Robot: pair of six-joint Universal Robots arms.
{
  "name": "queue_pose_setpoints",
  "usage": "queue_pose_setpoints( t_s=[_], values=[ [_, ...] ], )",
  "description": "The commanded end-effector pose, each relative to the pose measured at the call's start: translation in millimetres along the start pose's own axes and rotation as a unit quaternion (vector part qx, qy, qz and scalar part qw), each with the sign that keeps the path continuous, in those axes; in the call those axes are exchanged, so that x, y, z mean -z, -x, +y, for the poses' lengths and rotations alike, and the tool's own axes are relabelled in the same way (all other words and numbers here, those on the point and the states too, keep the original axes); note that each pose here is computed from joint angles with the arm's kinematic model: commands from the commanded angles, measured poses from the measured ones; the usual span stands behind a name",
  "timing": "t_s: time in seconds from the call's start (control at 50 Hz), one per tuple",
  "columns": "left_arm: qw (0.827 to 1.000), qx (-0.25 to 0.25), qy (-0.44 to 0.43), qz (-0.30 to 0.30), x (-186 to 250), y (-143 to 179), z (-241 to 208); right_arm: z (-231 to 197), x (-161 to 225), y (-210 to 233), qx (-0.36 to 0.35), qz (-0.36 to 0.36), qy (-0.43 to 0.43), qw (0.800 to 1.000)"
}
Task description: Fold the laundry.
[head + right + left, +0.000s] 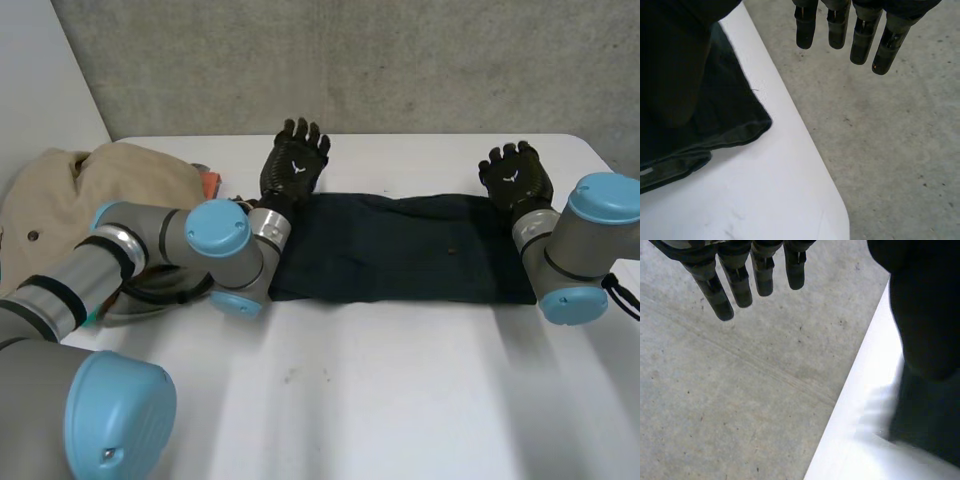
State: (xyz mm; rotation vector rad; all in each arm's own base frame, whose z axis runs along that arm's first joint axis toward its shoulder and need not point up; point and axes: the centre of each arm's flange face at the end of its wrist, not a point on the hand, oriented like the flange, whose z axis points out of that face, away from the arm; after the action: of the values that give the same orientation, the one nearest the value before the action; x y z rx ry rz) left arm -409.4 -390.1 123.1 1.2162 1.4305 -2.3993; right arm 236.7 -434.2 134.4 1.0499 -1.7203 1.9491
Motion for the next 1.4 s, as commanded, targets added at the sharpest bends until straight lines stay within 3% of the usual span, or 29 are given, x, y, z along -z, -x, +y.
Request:
queue_pose_setpoints(
  t_s=[0.02,0.16,0.3,0.44,0.66,0.84,0.98,1.14,1.2,1.3,1.4],
  values=[
    [1.000,0.020,-0.012,-0.006,17.3,32.3,-45.2,-31.2,25.1,-38.8,-0.039,0.027,-0.001,0.999],
    [0.997,0.070,0.011,0.003,56.3,58.5,-77.1,-53.4,75.8,-74.0,-0.130,-0.029,0.037,0.990],
    [0.986,0.156,0.045,0.027,110.6,67.5,-101.8,-28.5,114.0,-59.8,-0.223,-0.134,0.152,0.953],
    [0.969,0.228,0.086,0.049,150.6,59.1,-98.8,-9.1,120.0,-44.7,-0.239,-0.148,0.155,0.947],
    [0.965,0.234,0.104,0.062,159.8,49.0,-91.9,28.3,96.2,-16.4,-0.222,-0.147,0.149,0.952],
    [0.966,0.233,0.097,0.056,155.5,52.5,-93.7,42.0,85.7,-48.3,-0.213,-0.106,0.147,0.960],
    [0.967,0.232,0.094,0.053,155.5,56.5,-96.3,38.4,90.6,-76.6,-0.151,-0.082,0.139,0.975],
    [0.967,0.231,0.094,0.052,157.1,59.3,-97.0,30.6,90.5,-93.5,0.014,-0.084,0.119,0.989],
    [0.967,0.232,0.092,0.047,154.8,61.7,-96.8,4.5,85.7,-84.5,0.081,-0.094,0.066,0.990],
    [0.969,0.231,0.085,0.034,148.0,69.0,-96.2,-78.3,91.2,-26.8,0.158,-0.151,-0.105,0.970],
    [0.970,0.230,0.072,0.013,136.9,80.2,-98.8,-104.1,111.5,39.8,0.159,-0.245,-0.218,0.931]
  ],
)
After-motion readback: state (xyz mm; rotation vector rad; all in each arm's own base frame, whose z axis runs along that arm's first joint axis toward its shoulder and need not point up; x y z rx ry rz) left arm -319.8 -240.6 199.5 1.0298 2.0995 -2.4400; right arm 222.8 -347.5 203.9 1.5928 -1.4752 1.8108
